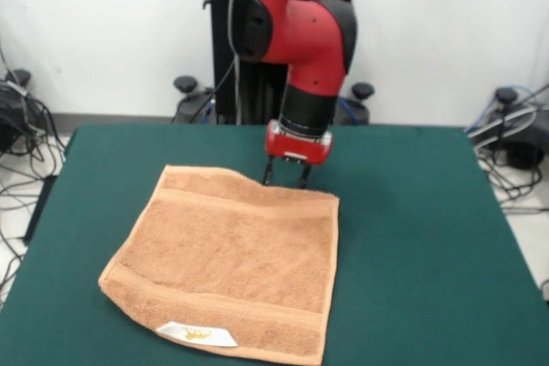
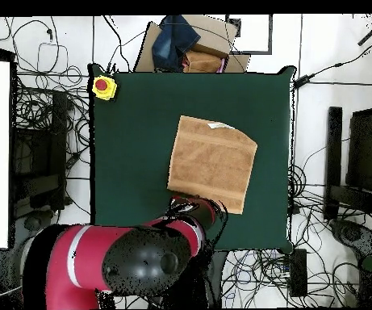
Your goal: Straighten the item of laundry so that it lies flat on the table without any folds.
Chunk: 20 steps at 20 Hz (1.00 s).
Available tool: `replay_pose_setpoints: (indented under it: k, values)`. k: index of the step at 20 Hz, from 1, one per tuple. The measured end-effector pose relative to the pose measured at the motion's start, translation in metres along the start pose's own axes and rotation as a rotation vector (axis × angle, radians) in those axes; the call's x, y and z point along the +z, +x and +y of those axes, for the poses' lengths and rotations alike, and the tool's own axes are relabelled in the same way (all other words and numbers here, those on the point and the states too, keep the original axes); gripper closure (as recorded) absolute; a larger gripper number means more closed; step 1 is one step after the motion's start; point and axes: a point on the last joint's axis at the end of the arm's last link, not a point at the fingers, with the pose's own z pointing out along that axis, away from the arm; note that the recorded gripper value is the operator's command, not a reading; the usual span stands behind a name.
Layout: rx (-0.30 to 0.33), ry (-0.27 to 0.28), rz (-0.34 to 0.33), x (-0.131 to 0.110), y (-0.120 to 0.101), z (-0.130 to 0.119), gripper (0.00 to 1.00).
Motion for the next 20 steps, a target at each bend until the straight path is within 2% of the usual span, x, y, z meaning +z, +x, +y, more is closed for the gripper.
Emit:
replay_pose_setpoints:
  k: [8,14,20]
  values:
    - [0.045,0.015,-0.037,0.002,-0.032,-0.042,0.00]
    - [0.039,0.021,-0.055,0.013,-0.047,-0.043,0.00]
    - [0.024,0.019,-0.061,0.015,-0.051,-0.036,0.00]
